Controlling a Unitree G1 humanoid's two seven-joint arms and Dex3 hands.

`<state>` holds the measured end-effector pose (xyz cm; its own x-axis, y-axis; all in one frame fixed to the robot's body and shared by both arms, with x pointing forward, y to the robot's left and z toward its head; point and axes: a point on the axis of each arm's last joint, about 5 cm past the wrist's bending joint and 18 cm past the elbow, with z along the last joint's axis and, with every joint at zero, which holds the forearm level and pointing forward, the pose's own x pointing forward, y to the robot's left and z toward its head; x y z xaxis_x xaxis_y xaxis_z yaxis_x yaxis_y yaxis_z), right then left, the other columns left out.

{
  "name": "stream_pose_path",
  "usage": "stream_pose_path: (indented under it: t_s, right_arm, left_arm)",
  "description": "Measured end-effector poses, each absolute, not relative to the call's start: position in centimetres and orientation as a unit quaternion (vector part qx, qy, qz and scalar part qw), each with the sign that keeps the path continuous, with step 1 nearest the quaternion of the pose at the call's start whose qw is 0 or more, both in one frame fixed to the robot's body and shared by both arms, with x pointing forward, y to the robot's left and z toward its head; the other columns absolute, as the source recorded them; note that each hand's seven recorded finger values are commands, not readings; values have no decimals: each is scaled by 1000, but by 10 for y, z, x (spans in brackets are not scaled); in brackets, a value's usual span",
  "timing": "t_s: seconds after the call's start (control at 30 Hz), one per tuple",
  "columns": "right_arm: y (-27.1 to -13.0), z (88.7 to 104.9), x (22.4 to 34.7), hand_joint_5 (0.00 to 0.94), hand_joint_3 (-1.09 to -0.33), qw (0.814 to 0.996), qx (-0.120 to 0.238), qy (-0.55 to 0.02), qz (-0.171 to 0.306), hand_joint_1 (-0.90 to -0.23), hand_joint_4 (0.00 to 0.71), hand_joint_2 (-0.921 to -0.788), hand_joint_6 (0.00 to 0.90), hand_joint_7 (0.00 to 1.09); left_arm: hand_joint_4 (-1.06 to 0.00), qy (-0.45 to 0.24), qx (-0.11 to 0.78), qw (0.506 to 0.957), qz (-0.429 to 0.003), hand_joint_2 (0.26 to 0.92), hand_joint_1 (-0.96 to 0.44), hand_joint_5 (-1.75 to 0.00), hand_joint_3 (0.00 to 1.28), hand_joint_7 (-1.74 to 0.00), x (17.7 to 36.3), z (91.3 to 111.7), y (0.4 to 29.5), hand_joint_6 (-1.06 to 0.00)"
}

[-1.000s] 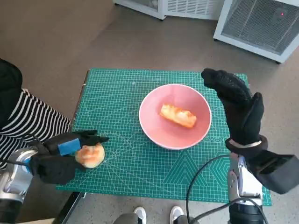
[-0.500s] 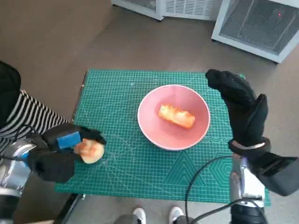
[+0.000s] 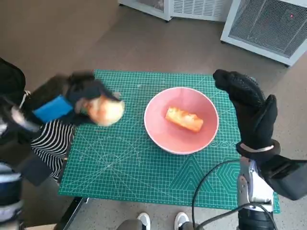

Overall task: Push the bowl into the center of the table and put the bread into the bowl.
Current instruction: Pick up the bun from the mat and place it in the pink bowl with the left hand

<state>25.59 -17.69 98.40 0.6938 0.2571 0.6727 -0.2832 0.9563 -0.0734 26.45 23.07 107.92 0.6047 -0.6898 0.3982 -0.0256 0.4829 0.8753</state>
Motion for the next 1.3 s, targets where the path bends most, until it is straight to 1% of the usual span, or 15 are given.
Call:
stream_pose_path:
  t_s: [0.17, 0.2, 0.27, 0.37, 0.43, 0.6, 0.77, 0.97, 1.0, 1.07, 1.1, 1.13, 1.17, 1.2, 1.3]
  right_arm:
    - [-177, 983, 256, 4, -678, 921, 18, -362, 145, -693, 172, -921, 48, 468]
    - [-177, 983, 257, 4, -678, 921, 18, -362, 145, -692, 172, -921, 48, 468]
    - [-177, 983, 257, 4, -678, 920, 18, -363, 145, -690, 172, -921, 49, 467]
    - [-176, 983, 257, 4, -678, 920, 18, -364, 146, -692, 172, -921, 49, 466]
    - [-176, 983, 257, 4, -678, 920, 19, -364, 146, -695, 172, -921, 49, 466]
    - [-177, 982, 256, 3, -677, 920, 19, -364, 145, -700, 172, -921, 51, 465]
    - [-178, 982, 254, 3, -675, 920, 18, -365, 141, -710, 174, -921, 53, 464]
    - [-179, 983, 251, 3, -673, 919, 17, -369, 135, -708, 174, -921, 55, 461]
    - [-180, 983, 251, 3, -673, 919, 17, -370, 134, -706, 175, -921, 55, 461]
    - [-180, 983, 250, 3, -675, 920, 17, -370, 130, -698, 175, -921, 56, 459]
    - [-180, 982, 250, 3, -675, 920, 17, -370, 128, -696, 175, -921, 57, 459]
    - [-181, 982, 249, 3, -676, 920, 17, -371, 127, -693, 175, -921, 58, 459]
    - [-181, 983, 249, 3, -677, 920, 17, -371, 125, -691, 175, -921, 58, 458]
    - [-181, 983, 249, 3, -678, 920, 17, -371, 124, -690, 175, -921, 59, 458]
    - [-182, 983, 248, 2, -679, 920, 17, -373, 119, -688, 175, -921, 63, 459]
  left_arm:
    - [-737, -421, 455, 750, -231, 905, 1, -1246, 48, -935, 275, 1093, 201, -720]
    - [-742, -426, 455, 746, -236, 902, 1, -1234, 51, -946, 277, 1095, 194, -718]
    - [-786, -431, 452, 740, -249, 898, 1, -1088, 34, -1048, 280, 1097, 180, -712]
    - [-807, -429, 445, 737, -272, 897, 1, -1021, 26, -1095, 286, 1098, 160, -707]
    - [-805, -426, 440, 737, -286, 901, 1, -1017, 24, -1110, 290, 1096, 150, -697]
    - [-768, -390, 450, 734, -326, 917, 0, -1083, 27, -1128, 302, 1080, 126, -656]
    - [-731, -341, 464, 730, -367, 919, 1, -1221, 49, -1034, 312, 1057, 112, -653]
    - [-698, -277, 478, 725, -412, 920, 2, -1300, 61, -973, 322, 1033, 100, -669]
    - [-696, -269, 481, 723, -416, 920, 2, -1295, 66, -995, 323, 1030, 98, -654]
    - [-622, -247, 493, 717, -426, 921, 1, -1281, 137, -1193, 325, 1025, 95, -548]
    - [-557, -232, 501, 713, -433, 904, -11, -1128, 136, -1084, 325, 1024, 94, -496]
    - [-517, -213, 512, 708, -437, 888, -26, -801, 122, -835, 326, 1023, 93, -469]
    - [-519, -192, 522, 704, -442, 885, -35, -537, 97, -621, 327, 1022, 92, -479]
    - [-449, -172, 530, 701, -445, 877, -51, -343, 73, -447, 327, 1021, 91, -437]
    - [-275, -102, 553, 692, -453, 859, -99, -112, 36, -183, 328, 1020, 89, -330]
